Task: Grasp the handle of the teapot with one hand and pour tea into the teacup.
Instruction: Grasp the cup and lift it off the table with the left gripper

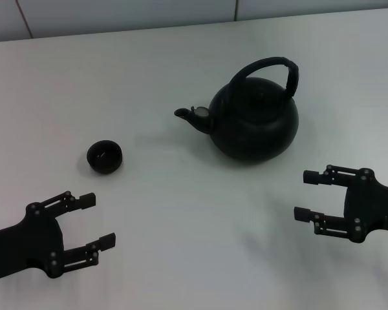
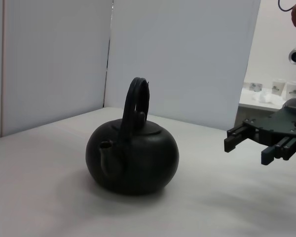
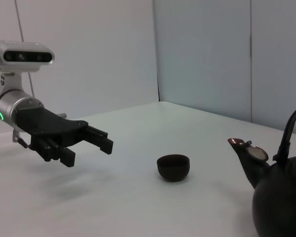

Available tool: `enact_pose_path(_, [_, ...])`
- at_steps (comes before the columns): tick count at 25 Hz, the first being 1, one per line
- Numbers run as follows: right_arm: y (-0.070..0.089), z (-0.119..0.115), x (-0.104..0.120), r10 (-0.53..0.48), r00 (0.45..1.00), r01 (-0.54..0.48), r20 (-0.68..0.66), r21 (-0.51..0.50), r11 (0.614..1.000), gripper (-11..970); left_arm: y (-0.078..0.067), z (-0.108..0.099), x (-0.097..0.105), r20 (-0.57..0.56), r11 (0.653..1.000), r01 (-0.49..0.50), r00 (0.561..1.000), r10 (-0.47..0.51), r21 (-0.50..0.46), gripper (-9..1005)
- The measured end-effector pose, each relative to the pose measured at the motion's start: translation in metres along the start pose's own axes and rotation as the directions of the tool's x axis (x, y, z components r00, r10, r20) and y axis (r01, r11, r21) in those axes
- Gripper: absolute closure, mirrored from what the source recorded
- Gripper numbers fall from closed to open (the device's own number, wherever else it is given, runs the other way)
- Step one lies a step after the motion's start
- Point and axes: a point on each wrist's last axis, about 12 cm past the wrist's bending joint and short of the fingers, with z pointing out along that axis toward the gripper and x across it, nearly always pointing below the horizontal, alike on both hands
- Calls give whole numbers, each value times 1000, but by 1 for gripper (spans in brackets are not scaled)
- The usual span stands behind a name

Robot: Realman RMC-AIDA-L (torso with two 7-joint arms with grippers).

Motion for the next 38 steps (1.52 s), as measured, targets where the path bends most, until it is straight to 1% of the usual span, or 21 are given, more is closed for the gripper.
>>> enact_pose_path(19, [-1,0,0,-6,1000,6,-4,1,1000,277,-3,6,0,14,1000,5,1000,-6,13,187])
enact_pose_path(23, [-1,0,0,-6,1000,6,-4,2,1000,277,-4,6,0,24,1000,10,1000,-10,4,187])
enact_pose_path(24, [-1,1,0,-5,1000,5,-5,3,1000,277,-3,6,0,33,1000,12,999,-11,-8,187])
enact_pose_path(25, [-1,1,1,-5,1000,5,-5,4,1000,277,-1,4,-2,53,999,15,999,-13,-44,187])
enact_pose_path(26, [0,2,1,-7,1000,7,-4,4,1000,277,-1,4,-2,53,999,15,999,-13,-44,187])
enact_pose_path(27, [1,2,2,-7,1000,7,-2,4,1000,277,7,0,-4,109,990,24,994,-9,-142,187])
enact_pose_path(28, [1,3,3,-11,1000,11,3,3,1000,277,15,-6,-5,193,958,41,981,16,-285,187])
enact_pose_path(29, [1,3,3,-11,1000,11,3,3,1000,277,15,-6,-5,193,958,41,981,16,-285,187])
enact_pose_path(30, [1,4,3,-12,1000,12,6,1,1000,277,17,-7,-5,239,931,36,969,55,-362,187])
enact_pose_path(33, [1,5,2,-13,1000,13,7,0,1000,277,17,-6,-5,242,927,20,967,76,-374,187])
enact_pose_path(38, [0,5,1,-15,1000,15,12,7,1000,277,17,-4,-5,240,928,15,967,81,-373,187])
